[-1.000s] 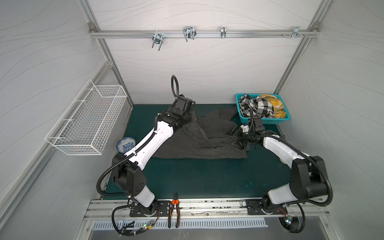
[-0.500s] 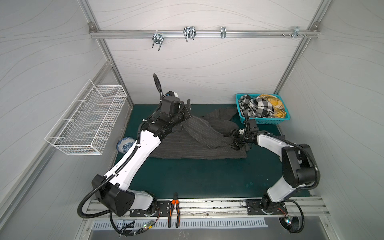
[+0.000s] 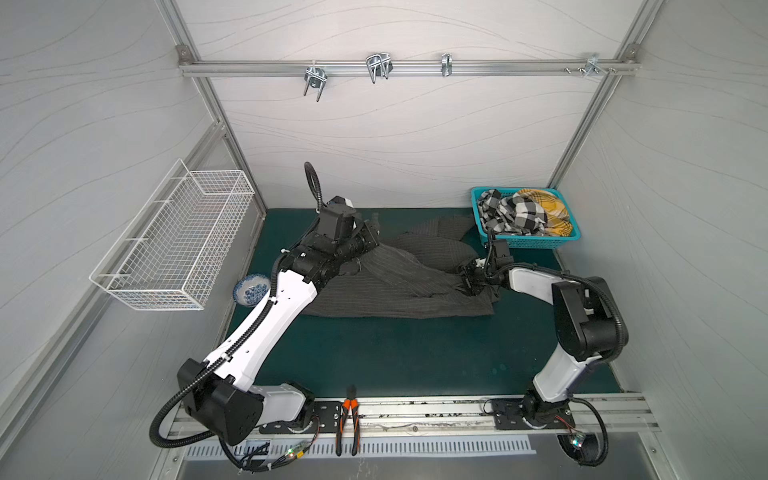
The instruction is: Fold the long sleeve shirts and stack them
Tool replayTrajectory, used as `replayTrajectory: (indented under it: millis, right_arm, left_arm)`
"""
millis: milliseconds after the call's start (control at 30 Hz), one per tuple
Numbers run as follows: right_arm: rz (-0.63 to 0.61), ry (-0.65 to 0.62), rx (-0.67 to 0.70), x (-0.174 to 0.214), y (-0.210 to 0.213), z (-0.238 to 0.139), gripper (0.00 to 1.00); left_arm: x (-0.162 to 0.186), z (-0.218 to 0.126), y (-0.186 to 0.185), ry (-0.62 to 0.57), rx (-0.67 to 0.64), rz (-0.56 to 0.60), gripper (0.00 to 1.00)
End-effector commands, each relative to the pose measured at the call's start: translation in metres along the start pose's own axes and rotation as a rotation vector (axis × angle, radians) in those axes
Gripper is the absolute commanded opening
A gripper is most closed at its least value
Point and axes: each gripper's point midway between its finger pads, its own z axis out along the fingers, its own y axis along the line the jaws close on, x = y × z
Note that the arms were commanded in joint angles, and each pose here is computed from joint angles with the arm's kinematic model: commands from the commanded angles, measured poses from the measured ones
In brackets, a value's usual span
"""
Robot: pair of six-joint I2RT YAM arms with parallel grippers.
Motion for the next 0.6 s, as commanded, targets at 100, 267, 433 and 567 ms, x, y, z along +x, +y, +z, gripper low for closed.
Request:
replayTrajectory:
  millis: [100, 267, 433, 567]
  right_arm:
    - [0.030, -0.041, 0.002, 0.002, 0.000, -0.011, 0.61]
    - [0.082, -0.020, 0.016, -0.001, -0.011, 0.004, 0.57]
    - [0.079, -0.023, 0.002, -0.011, 0.002, 0.010, 0.46]
    - [0.071, -0.021, 0.011, -0.017, 0.009, 0.013, 0.38]
  left_arm:
    - [-0.007, -0.010, -0.009, -0.034, 0.062, -0.038, 0.00]
    - [-0.009, -0.015, -0.014, -0.038, 0.083, -0.044, 0.00]
    - [-0.002, -0.019, -0.009, -0.028, 0.082, -0.041, 0.00]
    - [0.006, -0.021, -0.001, -0.011, 0.071, -0.043, 0.00]
